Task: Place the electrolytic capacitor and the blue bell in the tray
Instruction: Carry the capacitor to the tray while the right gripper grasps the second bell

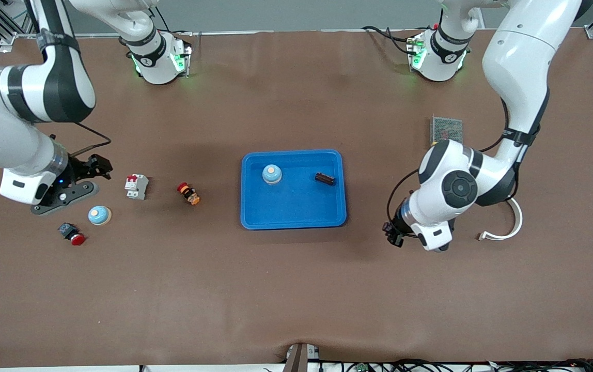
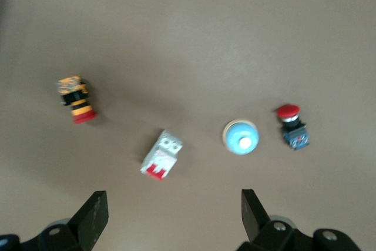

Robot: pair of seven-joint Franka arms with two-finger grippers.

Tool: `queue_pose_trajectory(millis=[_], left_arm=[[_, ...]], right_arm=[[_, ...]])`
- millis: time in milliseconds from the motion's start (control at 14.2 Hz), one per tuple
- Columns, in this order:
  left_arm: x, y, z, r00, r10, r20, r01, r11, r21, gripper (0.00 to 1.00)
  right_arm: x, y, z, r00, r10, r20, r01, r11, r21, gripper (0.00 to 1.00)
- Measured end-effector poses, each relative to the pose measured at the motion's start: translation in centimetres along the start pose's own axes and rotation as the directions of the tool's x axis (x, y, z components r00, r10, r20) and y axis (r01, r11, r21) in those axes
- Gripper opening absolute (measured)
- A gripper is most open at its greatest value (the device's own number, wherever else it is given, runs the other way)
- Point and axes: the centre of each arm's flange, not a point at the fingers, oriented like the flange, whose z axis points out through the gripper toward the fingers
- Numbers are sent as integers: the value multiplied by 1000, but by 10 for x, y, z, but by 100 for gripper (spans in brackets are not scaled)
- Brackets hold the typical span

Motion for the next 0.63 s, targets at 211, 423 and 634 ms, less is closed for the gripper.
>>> queue_pose_trajectory(millis=[211,423,634], left_arm=[[-50,7,1,998,-42,37,42,999,-7,34],[-94,5,11,997,-69,46,69,998,5,34],[-127,-2,22,994,-95,48,94,995,24,34]], right_arm=[[-19,32,34,998,-49,-37,49,999,-14,100],[-28,58,65,995,-90,-47,89,996,-20,100],[-30,74,101,993,-109,-49,109,994,-21,100]])
